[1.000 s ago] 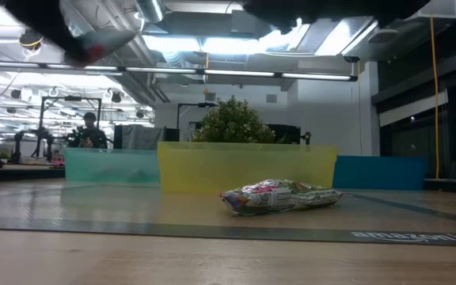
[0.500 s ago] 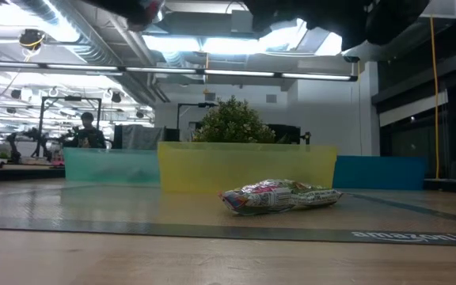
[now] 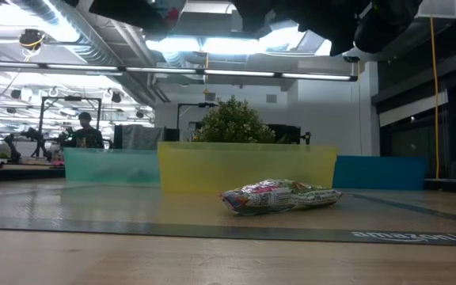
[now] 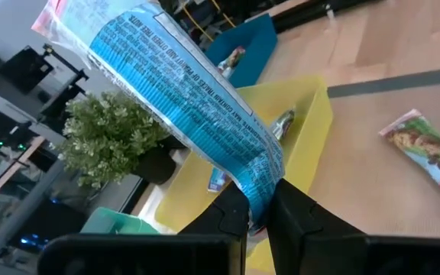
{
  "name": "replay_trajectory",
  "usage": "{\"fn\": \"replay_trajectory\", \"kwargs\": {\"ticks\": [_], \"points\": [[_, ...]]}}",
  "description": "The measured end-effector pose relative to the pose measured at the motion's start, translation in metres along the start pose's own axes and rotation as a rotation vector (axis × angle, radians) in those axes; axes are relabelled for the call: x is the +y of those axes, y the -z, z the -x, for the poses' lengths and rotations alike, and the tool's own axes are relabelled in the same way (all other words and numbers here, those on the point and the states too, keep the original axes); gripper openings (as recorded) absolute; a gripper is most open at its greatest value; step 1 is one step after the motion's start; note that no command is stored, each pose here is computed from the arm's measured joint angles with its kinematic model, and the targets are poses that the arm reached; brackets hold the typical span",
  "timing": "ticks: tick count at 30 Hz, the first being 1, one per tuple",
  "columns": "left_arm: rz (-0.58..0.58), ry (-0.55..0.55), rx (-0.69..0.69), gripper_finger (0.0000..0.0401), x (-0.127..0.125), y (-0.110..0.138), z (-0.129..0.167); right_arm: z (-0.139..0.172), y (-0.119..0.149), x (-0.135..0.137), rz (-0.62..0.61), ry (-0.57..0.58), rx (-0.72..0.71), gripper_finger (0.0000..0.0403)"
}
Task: Pick and place Granola Bars by type
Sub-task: Put the red granola bar into the blue bin
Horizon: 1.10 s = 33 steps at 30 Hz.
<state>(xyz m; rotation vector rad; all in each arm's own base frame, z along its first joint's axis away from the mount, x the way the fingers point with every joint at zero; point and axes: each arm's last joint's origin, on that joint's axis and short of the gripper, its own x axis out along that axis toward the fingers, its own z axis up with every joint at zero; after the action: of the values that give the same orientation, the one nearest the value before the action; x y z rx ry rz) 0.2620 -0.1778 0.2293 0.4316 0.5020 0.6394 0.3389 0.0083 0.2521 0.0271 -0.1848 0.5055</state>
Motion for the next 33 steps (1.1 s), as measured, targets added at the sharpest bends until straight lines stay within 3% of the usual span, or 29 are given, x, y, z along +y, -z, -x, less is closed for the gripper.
{"fn": "replay_trajectory", "kwargs": {"ticks": [12,20,33], "points": [[0.007,0.033,-0.066,0.0022,-0.008,-0.015,0.001,-0.019,0.017,-0.015,-0.029,0.017,0.026,0.0348],[0.021,0.045,-0.064,0.0022,-0.008,-0.016,0.0,-0.025,0.017,-0.016,-0.023,-0.032,0.024,0.0348],[-0.024,0.044,-0.012,0.0022,-0.019,-0.014,-0.032,-0.029,0.014,-0.005,0.008,-0.137,-0.004,0.0325]]}}
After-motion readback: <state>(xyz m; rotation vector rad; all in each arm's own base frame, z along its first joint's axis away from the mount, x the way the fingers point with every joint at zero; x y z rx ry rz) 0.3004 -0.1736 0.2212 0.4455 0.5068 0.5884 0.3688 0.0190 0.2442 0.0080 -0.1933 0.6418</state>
